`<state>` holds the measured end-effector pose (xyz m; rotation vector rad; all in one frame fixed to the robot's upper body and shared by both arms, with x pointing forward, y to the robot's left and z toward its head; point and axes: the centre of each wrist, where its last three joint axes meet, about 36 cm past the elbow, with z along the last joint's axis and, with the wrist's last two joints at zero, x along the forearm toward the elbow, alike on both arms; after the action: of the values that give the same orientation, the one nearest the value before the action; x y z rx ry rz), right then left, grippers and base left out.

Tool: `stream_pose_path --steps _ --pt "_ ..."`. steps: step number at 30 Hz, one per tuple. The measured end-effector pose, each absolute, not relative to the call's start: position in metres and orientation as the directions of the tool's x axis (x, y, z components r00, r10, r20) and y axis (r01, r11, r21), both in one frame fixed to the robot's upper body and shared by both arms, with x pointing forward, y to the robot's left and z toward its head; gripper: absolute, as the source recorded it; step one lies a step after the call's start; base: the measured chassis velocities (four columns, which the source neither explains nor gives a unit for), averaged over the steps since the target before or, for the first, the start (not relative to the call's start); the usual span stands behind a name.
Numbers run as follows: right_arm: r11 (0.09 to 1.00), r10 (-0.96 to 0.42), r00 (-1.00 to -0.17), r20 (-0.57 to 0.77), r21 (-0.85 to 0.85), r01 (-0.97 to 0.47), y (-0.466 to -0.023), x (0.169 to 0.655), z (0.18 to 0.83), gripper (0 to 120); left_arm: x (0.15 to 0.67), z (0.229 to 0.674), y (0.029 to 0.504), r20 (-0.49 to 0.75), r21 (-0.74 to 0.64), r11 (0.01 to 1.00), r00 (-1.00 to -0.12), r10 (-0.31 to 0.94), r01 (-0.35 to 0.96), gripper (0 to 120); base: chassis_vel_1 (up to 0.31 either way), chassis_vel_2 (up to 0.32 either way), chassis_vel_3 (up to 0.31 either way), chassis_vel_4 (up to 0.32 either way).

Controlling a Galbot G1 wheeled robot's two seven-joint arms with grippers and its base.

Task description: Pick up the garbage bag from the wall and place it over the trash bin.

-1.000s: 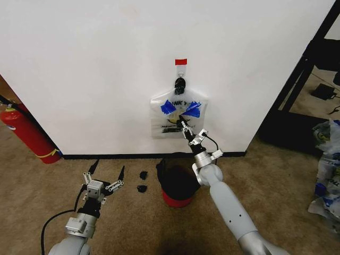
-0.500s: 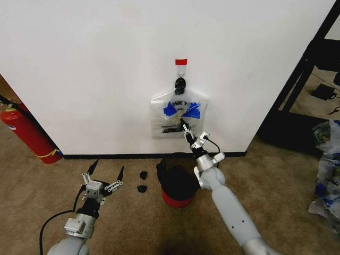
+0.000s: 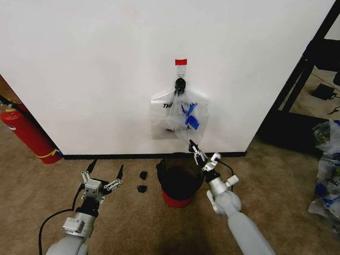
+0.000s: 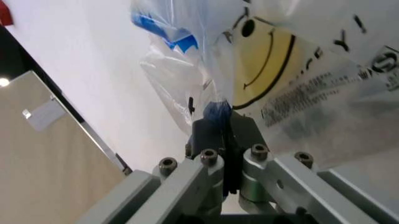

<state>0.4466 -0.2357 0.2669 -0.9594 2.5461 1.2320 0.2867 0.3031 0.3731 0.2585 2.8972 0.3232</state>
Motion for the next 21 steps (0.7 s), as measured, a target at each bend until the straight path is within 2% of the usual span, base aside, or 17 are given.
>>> stream_pose_path --steps 21 --pt "0.500 -0.506 -0.798 -0.326 0.644 -0.580 -0.276 0.411 0.238 0 0.283 0.377 0.305 -0.199 0.231 0.961 -0.960 0.197 0.150 100 0.000 0.000 0.000 0.000"
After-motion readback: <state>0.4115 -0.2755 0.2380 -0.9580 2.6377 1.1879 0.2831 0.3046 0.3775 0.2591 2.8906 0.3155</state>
